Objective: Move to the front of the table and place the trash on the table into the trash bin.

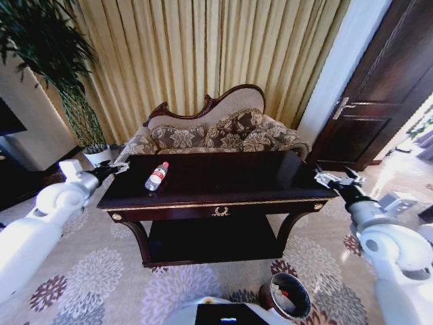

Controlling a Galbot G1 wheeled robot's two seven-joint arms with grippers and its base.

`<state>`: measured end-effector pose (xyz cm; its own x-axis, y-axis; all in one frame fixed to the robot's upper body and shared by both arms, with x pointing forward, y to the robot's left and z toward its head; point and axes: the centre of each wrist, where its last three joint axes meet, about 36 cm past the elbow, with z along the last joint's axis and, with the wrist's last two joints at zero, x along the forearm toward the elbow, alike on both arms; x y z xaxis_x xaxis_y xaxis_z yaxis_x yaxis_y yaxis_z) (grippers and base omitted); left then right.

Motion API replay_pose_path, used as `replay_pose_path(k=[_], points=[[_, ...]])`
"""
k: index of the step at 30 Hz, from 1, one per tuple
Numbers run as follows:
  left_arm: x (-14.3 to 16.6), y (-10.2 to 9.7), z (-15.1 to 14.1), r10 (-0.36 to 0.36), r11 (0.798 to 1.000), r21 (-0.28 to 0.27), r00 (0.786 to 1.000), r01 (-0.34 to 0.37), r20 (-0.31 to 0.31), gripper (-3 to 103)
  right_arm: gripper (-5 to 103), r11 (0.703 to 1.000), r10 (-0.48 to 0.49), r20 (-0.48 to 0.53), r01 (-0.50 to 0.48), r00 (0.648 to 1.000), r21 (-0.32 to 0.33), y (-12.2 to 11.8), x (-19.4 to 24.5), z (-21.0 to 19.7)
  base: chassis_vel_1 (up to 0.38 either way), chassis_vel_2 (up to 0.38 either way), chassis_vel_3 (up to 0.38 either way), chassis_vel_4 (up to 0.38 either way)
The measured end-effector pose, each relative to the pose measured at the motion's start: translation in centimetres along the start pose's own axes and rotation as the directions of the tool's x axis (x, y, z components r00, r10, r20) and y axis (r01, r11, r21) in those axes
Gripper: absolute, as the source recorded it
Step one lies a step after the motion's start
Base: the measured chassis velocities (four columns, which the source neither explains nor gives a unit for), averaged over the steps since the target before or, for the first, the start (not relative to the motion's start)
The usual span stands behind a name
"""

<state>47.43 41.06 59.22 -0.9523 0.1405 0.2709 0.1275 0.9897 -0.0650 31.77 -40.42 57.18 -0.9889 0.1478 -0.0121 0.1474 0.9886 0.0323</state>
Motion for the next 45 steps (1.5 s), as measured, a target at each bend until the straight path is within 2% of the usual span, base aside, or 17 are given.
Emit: replay_pose_path(k=[1, 3, 4, 6, 10, 12, 17, 19, 20, 24, 33, 37, 45], points=[[0.0, 0.0, 0.0, 0.000, 1.000, 0.000, 1.000, 0.000, 0.000, 100, 100, 1.000, 0.000, 0.000, 0.000, 1.000, 0.000, 0.0, 0.0, 0.0, 0.000, 0.000, 0.000, 0.000], [0.1, -1.3, -0.7, 0.035, 0.999, -0.026, 0.998, -0.036, -0.051, 100, 100, 1.000, 0.005, -0.002, -0.005, 1.000, -0.006, -0.1, 0.0, 0.2, 0.000, 0.000, 0.000, 0.000], [0.1, -1.3, -0.7, 0.035, 0.999, -0.026, 0.998, -0.036, -0.051, 100, 100, 1.000, 0.005, -0.002, -0.005, 1.000, -0.006, -0.1, 0.0, 0.2, 0.000, 0.000, 0.000, 0.000], [0.2, -2.5, -0.8, 0.066, 0.997, -0.045, 0.994, -0.070, -0.085, 100, 100, 1.000, 0.006, -0.007, -0.006, 1.000, -0.012, 0.0, 0.1, 0.4, 0.000, 0.000, 0.000, 0.000], [0.0, -3.4, -0.7, 0.080, 0.995, -0.054, 0.990, -0.086, -0.115, 100, 100, 1.000, 0.006, -0.006, -0.006, 1.000, -0.019, 0.1, 0.1, 0.6, 0.000, 0.000, 0.000, 0.000], [-0.6, -4.2, -0.5, 0.098, 0.992, -0.059, 0.983, -0.108, -0.154, 100, 100, 1.000, 0.003, -0.009, -0.003, 1.000, -0.025, 0.3, 0.0, 0.8, 0.000, 0.000, 0.000, 0.000], [-2.4, -5.3, 0.7, 0.119, 0.990, -0.050, 0.972, -0.131, -0.202, 100, 100, 1.000, 0.000, -0.016, -0.001, 1.000, -0.027, 0.5, 0.2, 1.0, 0.000, 0.000, 0.000, 0.000], [-3.5, -6.9, 1.3, 0.118, 0.991, -0.038, 0.969, -0.129, -0.219, 100, 100, 1.000, 0.002, -0.017, -0.002, 1.000, -0.025, 0.5, 0.2, 1.0, 0.000, 0.000, 0.000, 0.000], [-3.5, -6.9, 1.3, 0.118, 0.991, -0.038, 0.969, -0.129, -0.219, 100, 100, 1.000, 0.002, -0.017, -0.002, 1.000, -0.025, 0.5, 0.2, 1.0, 0.000, 0.000, 0.000, 0.000], [-4.2, -8.9, 2.4, 0.129, 0.990, -0.019, 0.963, -0.137, -0.235, 100, 100, 0.999, 0.012, -0.023, -0.013, 1.000, -0.031, 0.5, 0.6, 1.3, 0.000, 0.000, 0.000, 0.000], [-3.9, -9.7, 4.0, 0.110, 0.993, -0.006, 0.964, -0.114, -0.242, 100, 100, 1.000, 0.011, -0.054, -0.013, 0.998, -0.028, 1.1, 0.8, 2.7, 0.000, 0.000, 0.000, 0.000], [-3.2, -9.3, 4.4, 0.070, 0.996, -0.029, 0.957, -0.082, -0.283, 100, 100, 0.999, -0.003, -0.068, 0.001, 0.998, -0.033, 1.8, 0.3, 3.5, 0.000, 0.000, 0.000, 0.000], [-2.0, -7.4, 3.2, 0.028, 0.998, -0.039, 0.966, -0.039, -0.259, 100, 100, 0.998, -0.037, -0.087, 0.033, 0.996, -0.044, 3.3, -0.1, 4.5, 0.000, 0.000, 0.000, 0.000]])
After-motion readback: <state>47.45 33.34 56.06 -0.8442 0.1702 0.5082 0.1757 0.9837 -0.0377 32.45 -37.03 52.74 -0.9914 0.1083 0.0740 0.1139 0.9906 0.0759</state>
